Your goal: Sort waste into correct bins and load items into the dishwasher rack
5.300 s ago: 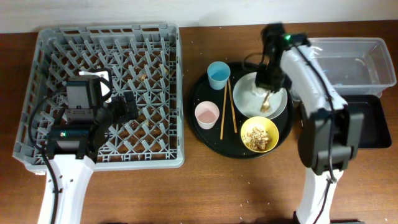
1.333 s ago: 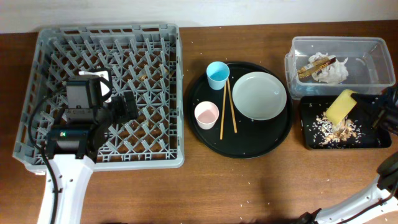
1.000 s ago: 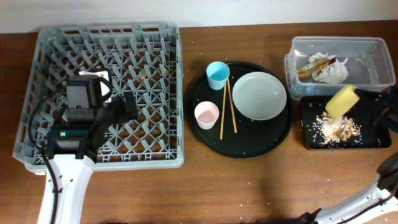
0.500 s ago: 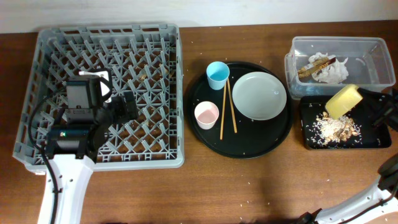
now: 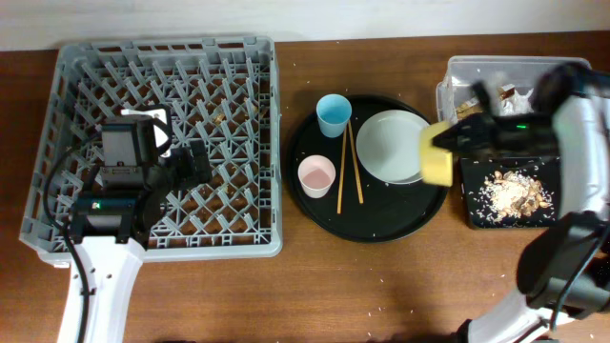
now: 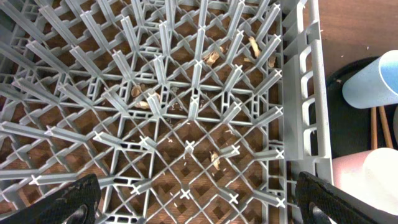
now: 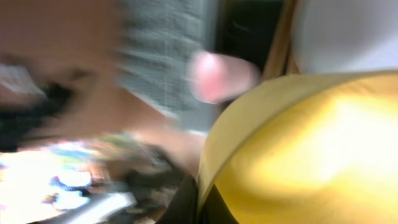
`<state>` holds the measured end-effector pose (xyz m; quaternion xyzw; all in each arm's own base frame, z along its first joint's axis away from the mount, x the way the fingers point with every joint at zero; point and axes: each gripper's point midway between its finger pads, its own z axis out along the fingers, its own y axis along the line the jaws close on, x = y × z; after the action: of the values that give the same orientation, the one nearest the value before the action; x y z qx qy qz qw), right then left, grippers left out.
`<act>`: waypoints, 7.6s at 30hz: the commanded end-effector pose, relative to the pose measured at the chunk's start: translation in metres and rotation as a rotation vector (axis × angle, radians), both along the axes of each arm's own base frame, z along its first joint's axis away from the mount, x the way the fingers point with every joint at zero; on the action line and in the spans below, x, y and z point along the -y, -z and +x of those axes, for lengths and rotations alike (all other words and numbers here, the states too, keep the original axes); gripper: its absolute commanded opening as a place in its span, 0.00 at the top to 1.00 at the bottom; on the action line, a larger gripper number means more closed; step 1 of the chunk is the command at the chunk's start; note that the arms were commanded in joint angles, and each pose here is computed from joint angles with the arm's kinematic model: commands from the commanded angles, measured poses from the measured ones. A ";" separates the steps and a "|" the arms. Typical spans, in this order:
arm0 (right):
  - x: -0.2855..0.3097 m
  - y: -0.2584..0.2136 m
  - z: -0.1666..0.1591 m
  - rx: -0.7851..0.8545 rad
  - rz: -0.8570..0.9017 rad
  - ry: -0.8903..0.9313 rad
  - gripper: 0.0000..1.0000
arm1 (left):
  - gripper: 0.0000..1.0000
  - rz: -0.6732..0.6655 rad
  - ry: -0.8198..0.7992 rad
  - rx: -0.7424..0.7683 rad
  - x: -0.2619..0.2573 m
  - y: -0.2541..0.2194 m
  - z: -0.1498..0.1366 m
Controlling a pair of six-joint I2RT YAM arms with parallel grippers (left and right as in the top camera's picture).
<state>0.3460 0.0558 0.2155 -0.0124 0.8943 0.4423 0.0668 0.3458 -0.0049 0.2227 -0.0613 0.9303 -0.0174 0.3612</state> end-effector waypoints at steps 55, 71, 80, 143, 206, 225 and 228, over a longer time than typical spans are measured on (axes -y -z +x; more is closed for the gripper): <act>-0.156 0.165 0.033 -0.139 -0.648 0.086 0.96 | 0.01 0.002 0.012 0.013 -0.001 -0.006 0.002; -0.162 -0.019 0.020 0.107 0.068 -0.110 0.96 | 0.01 -0.953 0.657 -0.181 0.158 -0.008 -0.008; -0.202 -0.018 0.000 0.138 0.217 -0.244 0.96 | 0.01 -1.261 0.798 -0.285 0.173 -0.027 -0.023; -0.281 -0.021 0.003 0.288 0.288 -0.349 0.95 | 0.46 -1.336 0.823 -0.222 0.150 -0.049 -0.013; -0.279 -0.043 0.023 0.344 0.356 -0.303 0.96 | 0.10 -1.348 0.799 -0.237 0.147 -0.050 -0.011; -0.288 -0.036 0.009 0.288 0.353 -0.333 0.82 | 0.32 -1.345 0.801 -0.233 0.147 -0.050 -0.010; -0.288 -0.038 0.006 0.281 0.370 -0.349 0.83 | 0.32 -1.344 0.802 -0.232 0.147 -0.051 -0.010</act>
<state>0.3581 0.3376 0.2487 -0.1996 0.7744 0.5882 0.1203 0.3372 -0.1505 0.2714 0.0662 0.7038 -0.6985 0.1110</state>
